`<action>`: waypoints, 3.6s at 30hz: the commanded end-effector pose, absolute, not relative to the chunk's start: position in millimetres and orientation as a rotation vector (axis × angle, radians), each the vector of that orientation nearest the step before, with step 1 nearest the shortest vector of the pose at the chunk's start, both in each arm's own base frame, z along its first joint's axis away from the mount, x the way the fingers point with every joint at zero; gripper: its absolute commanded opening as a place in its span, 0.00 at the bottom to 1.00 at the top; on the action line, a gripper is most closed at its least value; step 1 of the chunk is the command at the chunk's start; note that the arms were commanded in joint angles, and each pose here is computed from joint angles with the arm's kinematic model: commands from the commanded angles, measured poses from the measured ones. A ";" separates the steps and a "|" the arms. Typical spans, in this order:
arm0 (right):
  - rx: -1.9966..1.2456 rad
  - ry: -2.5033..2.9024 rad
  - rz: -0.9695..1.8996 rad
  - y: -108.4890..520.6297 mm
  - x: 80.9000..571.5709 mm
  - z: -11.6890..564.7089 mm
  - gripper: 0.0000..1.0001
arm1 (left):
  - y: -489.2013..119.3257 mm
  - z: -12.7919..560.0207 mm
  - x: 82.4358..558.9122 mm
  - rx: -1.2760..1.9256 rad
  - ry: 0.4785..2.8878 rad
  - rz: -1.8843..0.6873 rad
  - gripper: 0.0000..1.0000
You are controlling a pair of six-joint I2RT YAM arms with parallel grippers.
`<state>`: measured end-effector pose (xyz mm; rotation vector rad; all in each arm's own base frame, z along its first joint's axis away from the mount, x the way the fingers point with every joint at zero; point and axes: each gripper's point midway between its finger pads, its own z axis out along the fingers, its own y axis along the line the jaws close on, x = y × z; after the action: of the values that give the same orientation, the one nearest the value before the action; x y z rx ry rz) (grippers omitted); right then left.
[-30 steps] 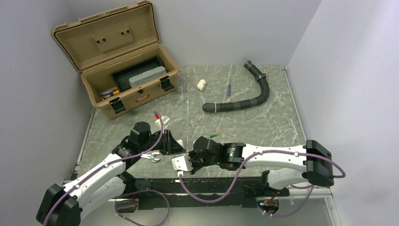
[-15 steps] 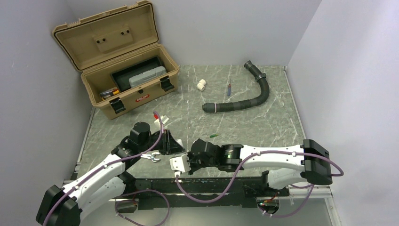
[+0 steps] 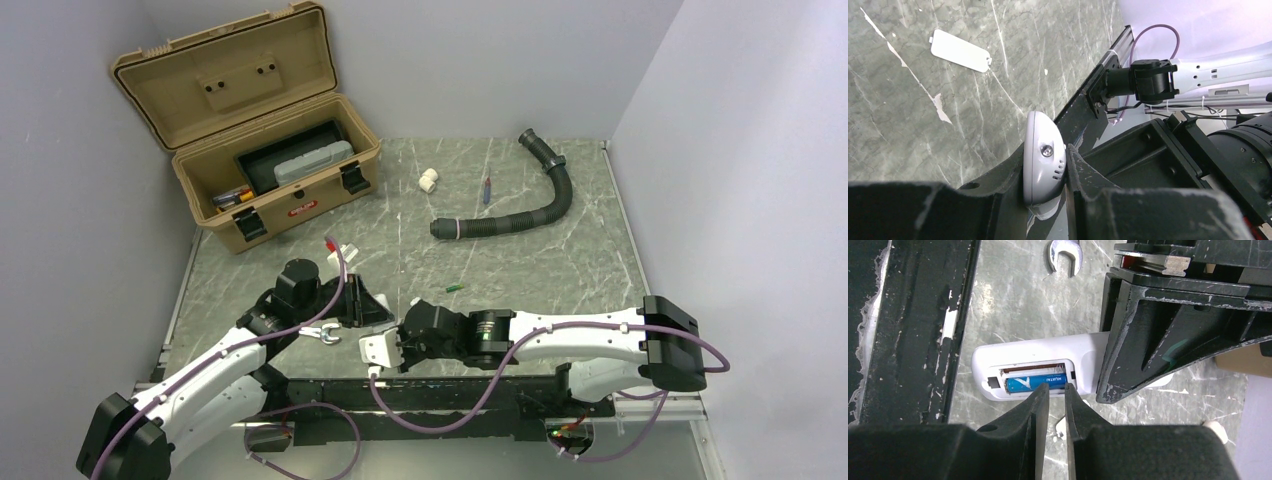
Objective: Load the batteries into the remote control
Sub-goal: Adjust the battery in the remote control.
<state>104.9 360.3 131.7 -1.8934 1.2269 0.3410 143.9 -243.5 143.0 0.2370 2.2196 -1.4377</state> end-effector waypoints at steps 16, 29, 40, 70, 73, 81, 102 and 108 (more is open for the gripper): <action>-1.825 1.300 0.147 340.3 123.3 119.6 0.23 | -256.8 201.6 143.1 0.320 2.007 -1.591 0.00; -1.627 1.304 0.258 338.6 118.2 154.0 0.30 | -255.1 193.8 144.2 0.318 2.023 -1.564 0.00; -1.274 1.332 0.449 327.9 120.0 204.4 0.59 | -252.1 189.4 148.1 0.351 1.997 -1.504 0.00; -0.872 1.489 1.021 350.6 125.7 211.2 0.70 | -228.9 219.6 155.3 0.336 1.735 -1.350 0.00; -0.884 1.489 1.016 352.6 126.5 209.1 0.70 | -228.9 220.1 154.6 0.339 1.733 -1.351 0.00; -0.900 1.487 1.033 357.4 127.1 205.4 0.65 | -230.1 222.6 153.0 0.342 1.723 -1.369 0.00; -0.881 1.490 1.050 364.9 134.2 203.8 0.57 | -228.8 222.5 152.0 0.340 1.720 -1.367 0.00; -0.880 1.491 1.056 366.8 134.6 203.4 0.55 | -229.1 223.5 151.1 0.341 1.717 -1.374 0.00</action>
<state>131.8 356.3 171.7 -0.9341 1.5737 0.9949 153.9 -226.7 200.7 0.3051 1.8097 -1.3421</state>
